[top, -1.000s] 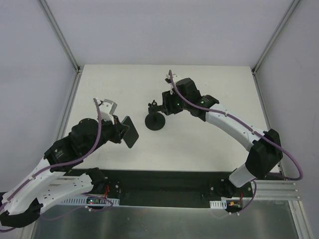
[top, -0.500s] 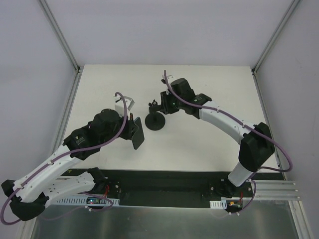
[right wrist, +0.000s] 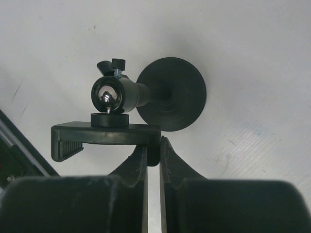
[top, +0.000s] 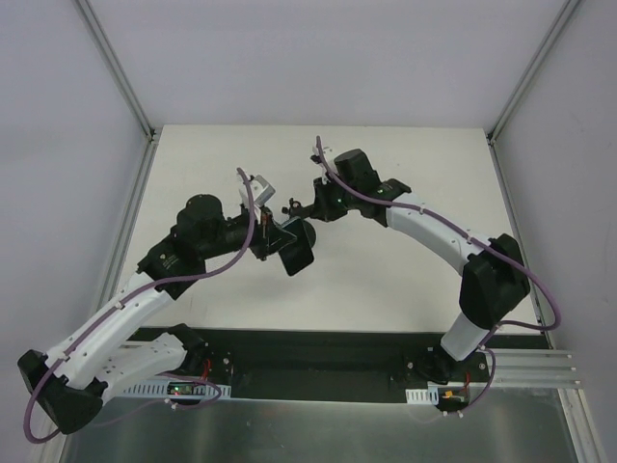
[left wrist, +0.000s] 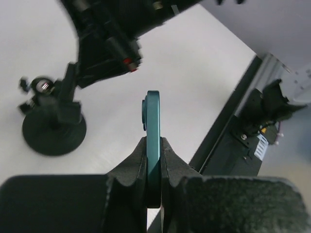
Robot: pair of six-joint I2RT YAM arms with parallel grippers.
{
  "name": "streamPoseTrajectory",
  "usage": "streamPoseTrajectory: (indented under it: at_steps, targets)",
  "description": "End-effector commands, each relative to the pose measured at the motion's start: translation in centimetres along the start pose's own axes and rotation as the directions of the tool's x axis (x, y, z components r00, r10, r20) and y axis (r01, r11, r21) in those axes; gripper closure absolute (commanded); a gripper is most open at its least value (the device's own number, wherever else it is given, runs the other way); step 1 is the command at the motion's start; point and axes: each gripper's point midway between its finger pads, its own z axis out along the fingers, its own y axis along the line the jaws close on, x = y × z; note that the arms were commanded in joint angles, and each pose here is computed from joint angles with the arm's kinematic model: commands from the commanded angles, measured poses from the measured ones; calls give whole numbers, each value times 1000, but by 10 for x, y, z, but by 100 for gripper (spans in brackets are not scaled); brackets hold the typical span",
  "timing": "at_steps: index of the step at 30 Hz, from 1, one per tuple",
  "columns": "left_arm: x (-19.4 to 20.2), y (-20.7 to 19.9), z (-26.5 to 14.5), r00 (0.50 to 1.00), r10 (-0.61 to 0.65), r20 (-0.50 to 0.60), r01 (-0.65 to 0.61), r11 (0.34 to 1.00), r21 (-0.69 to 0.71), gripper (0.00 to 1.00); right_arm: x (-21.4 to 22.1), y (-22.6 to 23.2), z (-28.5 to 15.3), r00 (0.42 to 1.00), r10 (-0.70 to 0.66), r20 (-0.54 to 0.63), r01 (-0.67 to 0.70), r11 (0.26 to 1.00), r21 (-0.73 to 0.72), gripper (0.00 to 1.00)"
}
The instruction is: Place the phone on the phone stand
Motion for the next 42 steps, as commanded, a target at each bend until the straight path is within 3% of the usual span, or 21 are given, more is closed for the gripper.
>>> streamPoseTrajectory:
  at_steps: [1,2,6,10,19,21,25,33,42]
  targets:
    - [-33,-59,9,937,290,193,-342,869,358,100,0,39,-16,996,-91,1,89,963,-256,99]
    - [-34,-66,10,911,345,225,-409,819,402,100,4,40,-17,995,-103,-19,94,957,-273,99]
    - [-30,-69,38,886,415,206,-459,728,509,100,6,38,-22,986,-156,-52,133,945,-299,99]
    - [-37,-61,54,830,495,255,-550,652,523,100,5,30,-28,986,-150,-77,118,939,-324,99]
    - [-51,-43,80,847,472,246,-509,585,631,100,4,26,-34,981,-177,-79,136,919,-370,99]
    - [-46,-35,91,869,456,191,-460,605,649,100,1,25,-34,982,-177,-73,138,918,-371,99]
    - [-46,-27,101,868,469,160,-452,616,645,100,-3,25,-35,982,-179,-62,143,914,-379,99]
    - [-44,3,104,866,493,80,-458,719,523,100,-1,19,-36,981,-185,-61,153,924,-349,99]
    - [-36,20,107,874,485,11,-430,763,482,100,-2,18,-37,980,-193,-52,164,925,-342,99]
